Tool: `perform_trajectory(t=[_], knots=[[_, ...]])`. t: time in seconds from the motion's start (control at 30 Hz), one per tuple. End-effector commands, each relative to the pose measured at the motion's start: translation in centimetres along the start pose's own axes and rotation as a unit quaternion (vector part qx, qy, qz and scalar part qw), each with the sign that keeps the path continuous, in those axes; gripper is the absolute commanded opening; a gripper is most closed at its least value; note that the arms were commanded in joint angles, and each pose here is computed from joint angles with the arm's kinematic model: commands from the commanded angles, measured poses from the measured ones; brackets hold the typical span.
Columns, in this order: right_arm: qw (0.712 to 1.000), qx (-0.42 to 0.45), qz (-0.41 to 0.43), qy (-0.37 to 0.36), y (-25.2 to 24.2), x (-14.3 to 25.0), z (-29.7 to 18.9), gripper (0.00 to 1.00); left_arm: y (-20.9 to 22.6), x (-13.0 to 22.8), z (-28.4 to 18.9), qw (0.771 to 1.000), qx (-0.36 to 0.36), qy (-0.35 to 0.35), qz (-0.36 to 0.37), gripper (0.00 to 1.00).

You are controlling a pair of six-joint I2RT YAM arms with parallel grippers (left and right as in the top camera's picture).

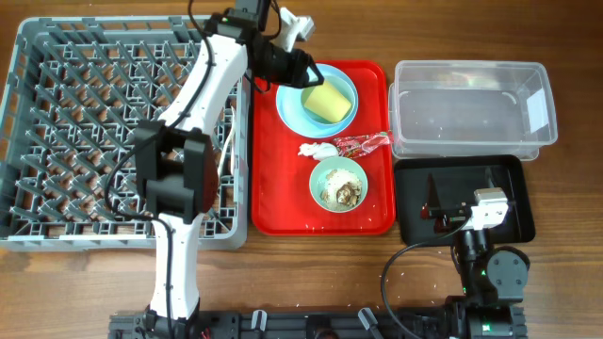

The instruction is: Sort waste into correct bins and load items into the dishwasher rack

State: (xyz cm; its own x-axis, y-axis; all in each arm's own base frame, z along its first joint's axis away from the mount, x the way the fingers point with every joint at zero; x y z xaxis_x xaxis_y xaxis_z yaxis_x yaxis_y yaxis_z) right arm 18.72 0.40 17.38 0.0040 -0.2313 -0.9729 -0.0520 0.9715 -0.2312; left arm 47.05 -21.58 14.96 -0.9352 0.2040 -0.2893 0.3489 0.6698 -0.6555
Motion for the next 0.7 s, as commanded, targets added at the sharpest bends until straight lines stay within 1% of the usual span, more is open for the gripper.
perform_trajectory(t=[0.0, 0.07, 0.17, 0.2, 0.27, 0.3, 0.37, 0.6, 0.67], knots=[[1.000, 0.003, 0.000, -0.003, -0.1, -0.1, 0.0, 1.00, 1.8, 0.4, 1.6, 0.999, 0.031, 0.015, -0.013, 0.45], [1.000, 0.003, 0.000, -0.003, -0.1, -0.1, 0.0, 1.00, 1.7, 0.7, 1.9, 0.998, 0.057, 0.022, -0.021, 0.44], [1.000, 0.003, 0.000, -0.003, -0.1, -0.1, 0.0, 1.00, 1.2, 1.2, 2.1, 0.996, 0.072, 0.035, -0.029, 0.37], [1.000, 0.003, 0.000, -0.003, -0.1, -0.1, 0.0, 1.00, 0.9, 1.3, 2.1, 0.996, 0.080, 0.039, -0.032, 0.34], [1.000, 0.003, 0.000, -0.003, -0.1, -0.1, 0.0, 1.00, 0.6, 1.5, 2.0, 0.994, 0.093, 0.045, -0.038, 0.23], [1.000, 0.003, 0.000, -0.003, -0.1, -0.1, 0.0, 1.00, 0.5, 1.6, 2.0, 0.993, 0.099, 0.048, -0.041, 0.19], [1.000, 0.003, 0.000, -0.003, -0.1, -0.1, 0.0, 1.00, 0.1, 1.8, 1.9, 0.991, 0.115, 0.054, -0.048, 0.20], [1.000, 0.003, 0.000, -0.003, -0.1, -0.1, 0.0, 1.00, -1.2, 2.5, 2.9, 0.989, 0.119, 0.071, -0.045, 0.20], [1.000, 0.003, 0.000, -0.003, -0.1, -0.1, 0.0, 1.00, -1.6, 2.6, 3.5, 0.990, 0.110, 0.075, -0.036, 0.18]])
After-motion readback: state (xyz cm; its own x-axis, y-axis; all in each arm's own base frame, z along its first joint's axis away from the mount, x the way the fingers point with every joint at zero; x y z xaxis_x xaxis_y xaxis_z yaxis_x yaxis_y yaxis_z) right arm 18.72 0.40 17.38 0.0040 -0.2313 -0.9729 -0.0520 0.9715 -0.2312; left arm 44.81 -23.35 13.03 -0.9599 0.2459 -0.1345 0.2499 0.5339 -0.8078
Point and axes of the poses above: each gripper's point midway between its finger pads, its own z axis out along the fingers, its own y axis along the line the jaws close on, x = y × z, the point moved 6 cm from there along -z, back along the fingers, and after that the axes turned 9 degrees about -z, right-handed, at the moved point
